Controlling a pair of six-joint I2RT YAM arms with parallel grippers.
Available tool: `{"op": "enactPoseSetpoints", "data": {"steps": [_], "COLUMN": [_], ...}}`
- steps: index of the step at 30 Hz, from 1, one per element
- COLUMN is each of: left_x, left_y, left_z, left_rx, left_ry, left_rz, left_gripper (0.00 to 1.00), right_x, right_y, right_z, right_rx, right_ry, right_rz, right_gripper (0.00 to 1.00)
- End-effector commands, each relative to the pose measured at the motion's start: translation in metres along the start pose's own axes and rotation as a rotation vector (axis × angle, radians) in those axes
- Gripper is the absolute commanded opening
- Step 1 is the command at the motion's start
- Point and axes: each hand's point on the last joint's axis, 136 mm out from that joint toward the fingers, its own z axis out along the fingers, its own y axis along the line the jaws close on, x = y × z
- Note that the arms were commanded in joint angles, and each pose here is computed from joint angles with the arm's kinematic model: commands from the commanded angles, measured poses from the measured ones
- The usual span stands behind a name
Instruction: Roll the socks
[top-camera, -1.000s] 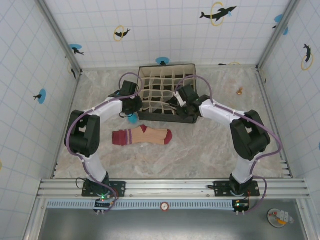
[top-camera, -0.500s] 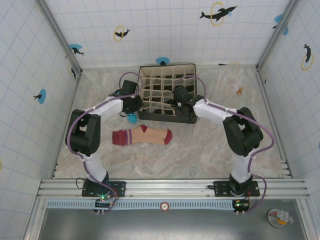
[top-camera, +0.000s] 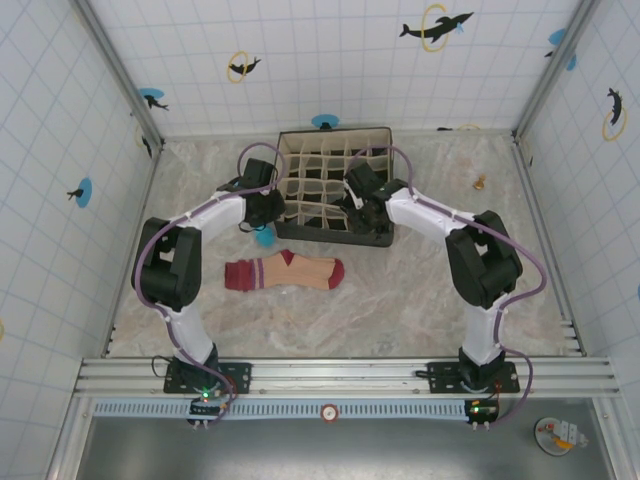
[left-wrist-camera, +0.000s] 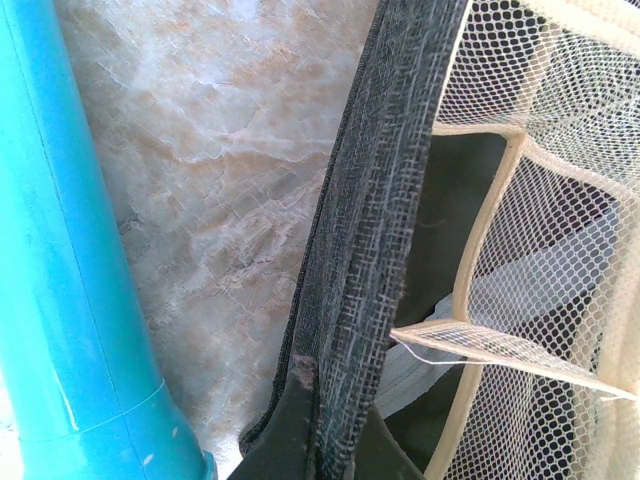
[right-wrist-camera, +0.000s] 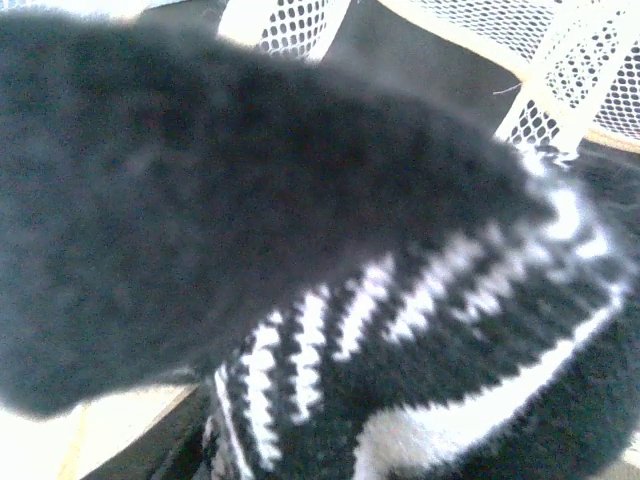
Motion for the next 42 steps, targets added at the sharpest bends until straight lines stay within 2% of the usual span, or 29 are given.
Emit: {"op": "enactPoseSetpoints", "data": {"steps": [1, 7, 16, 22, 30, 36, 40, 42], "left_x": [0.007, 0.007, 0.005, 0.005, 0.005, 0.006, 0.007, 0.008], "left_y": [0.011, 0.013, 0.011, 0.009, 0.01, 0.009, 0.005, 0.004], "left_z": [0.007, 0.008, 0.01, 0.011, 0.011, 0.012, 0.012, 0.014], "left_rx": [-0.045, -0.055, -0.063, -0.059, -0.063, -0.059, -0.042, -0.037], "left_ry": [0.044, 0.049, 0.06, 0.069, 0.07, 0.075, 0.085, 0.092], "left_rz": [-0.07, -0.062, -0.055, -0.052, -0.051, -0.05, -0.057, -0.063], "left_gripper": [0.0, 0.0, 0.0, 0.0, 0.0, 0.0, 0.0, 0.0], "right_x": [0.038, 0.034, 0.024, 0.021, 0.018, 0.023, 0.027, 0.03], "right_y": [0.011, 0.007, 0.002, -0.002, 0.004, 0.009, 0.012, 0.013], "right_z": [0.0, -0.009, -0.027, -0.033, -0.036, -0.03, -0.024, -0.018], "right_rx": [-0.057, -0.052, -0.065, -0.077, -0.11, -0.116, -0.11, -0.099], "right_ry": [0.179, 0.173, 0.13, 0.114, 0.086, 0.101, 0.11, 0.11], "right_rz": [-0.044, -0.045, -0.032, -0.016, -0.008, -0.01, -0.009, -0.002], "right_gripper": [0.54, 0.59, 0.72, 0.74, 0.59, 0.36, 0.03, 0.0]}}
